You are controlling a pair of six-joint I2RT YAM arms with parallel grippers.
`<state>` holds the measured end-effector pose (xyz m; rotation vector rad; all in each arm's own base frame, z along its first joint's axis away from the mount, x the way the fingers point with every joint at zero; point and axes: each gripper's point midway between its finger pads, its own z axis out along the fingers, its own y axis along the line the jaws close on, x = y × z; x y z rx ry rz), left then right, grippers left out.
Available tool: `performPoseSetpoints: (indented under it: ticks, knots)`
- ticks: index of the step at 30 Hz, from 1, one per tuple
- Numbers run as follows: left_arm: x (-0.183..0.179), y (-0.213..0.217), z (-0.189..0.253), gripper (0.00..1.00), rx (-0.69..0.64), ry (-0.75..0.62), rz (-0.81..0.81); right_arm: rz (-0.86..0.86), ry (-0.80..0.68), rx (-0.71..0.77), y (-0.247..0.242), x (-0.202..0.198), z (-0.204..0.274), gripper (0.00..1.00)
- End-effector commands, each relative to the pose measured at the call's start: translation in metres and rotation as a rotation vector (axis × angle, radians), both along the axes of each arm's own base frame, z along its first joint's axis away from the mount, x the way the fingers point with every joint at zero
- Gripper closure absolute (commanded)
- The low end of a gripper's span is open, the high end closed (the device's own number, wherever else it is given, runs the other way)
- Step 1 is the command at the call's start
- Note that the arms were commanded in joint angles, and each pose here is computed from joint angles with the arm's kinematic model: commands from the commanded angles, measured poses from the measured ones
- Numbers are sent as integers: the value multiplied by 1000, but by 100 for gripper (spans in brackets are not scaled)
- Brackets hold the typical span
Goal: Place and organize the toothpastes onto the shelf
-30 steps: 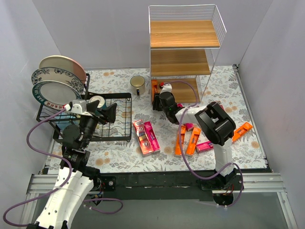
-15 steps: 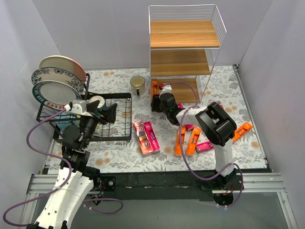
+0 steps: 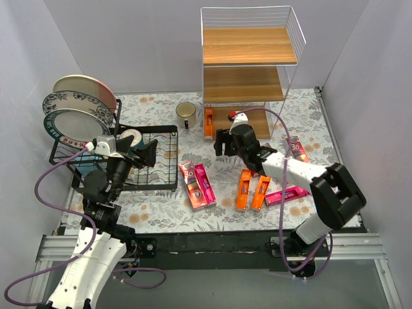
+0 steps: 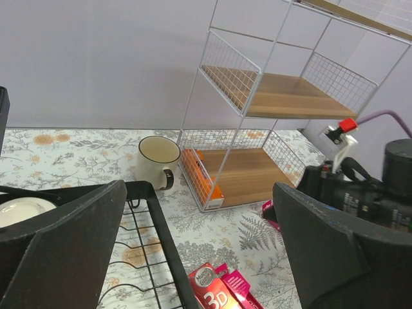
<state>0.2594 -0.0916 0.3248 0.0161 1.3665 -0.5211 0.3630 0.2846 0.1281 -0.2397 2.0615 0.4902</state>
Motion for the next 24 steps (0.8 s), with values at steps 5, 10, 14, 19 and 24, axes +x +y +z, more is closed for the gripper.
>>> performPoseSetpoints:
  ticks: [5, 10, 14, 19, 24]
  knots:
    - [-1, -1, 2, 2, 6, -5, -3, -38, 321, -239, -86, -102, -49, 14]
    - [1, -4, 0, 2, 11, 4, -15, -9, 447, -262, -99, -138, -58, 15]
    - [2, -3, -2, 2, 12, 10, -12, 19, 472, -253, -97, -148, -62, 17]
    - [3, -4, -3, 2, 12, 13, -17, 45, 522, -270, -90, -147, -76, 20]
    - [2, -4, -3, 2, 12, 12, -17, 39, 539, -288, -89, -145, -88, 26]
